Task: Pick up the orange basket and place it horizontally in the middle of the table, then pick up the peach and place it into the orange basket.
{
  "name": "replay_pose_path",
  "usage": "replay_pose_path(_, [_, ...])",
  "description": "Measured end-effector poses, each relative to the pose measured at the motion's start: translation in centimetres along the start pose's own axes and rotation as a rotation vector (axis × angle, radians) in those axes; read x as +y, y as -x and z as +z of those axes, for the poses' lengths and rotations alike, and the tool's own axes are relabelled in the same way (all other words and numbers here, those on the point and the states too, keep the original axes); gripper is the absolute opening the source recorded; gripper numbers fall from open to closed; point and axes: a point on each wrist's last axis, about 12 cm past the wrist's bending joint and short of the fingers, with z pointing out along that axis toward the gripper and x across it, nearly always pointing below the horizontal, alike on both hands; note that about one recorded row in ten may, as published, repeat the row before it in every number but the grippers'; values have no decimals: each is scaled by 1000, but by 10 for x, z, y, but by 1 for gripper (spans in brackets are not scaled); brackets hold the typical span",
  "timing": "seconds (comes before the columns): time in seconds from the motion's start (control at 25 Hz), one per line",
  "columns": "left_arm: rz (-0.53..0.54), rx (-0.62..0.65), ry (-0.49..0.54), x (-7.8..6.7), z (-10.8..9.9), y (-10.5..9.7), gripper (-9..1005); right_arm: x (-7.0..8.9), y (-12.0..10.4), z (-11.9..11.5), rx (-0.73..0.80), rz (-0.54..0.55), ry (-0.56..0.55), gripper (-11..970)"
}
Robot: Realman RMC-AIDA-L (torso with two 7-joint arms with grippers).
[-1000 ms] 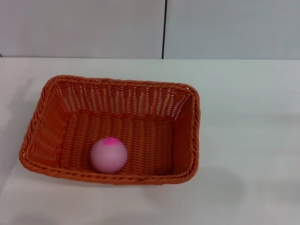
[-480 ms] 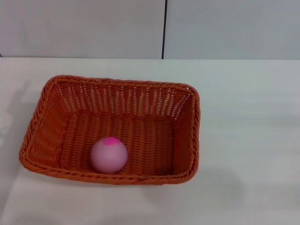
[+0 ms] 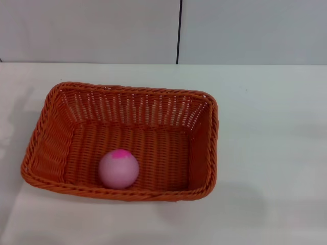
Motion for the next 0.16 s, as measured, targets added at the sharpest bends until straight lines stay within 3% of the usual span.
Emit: replay_pose_path(0.16, [0,-5,-2,0,0,1,691,3,-3,5,0,11,2,698])
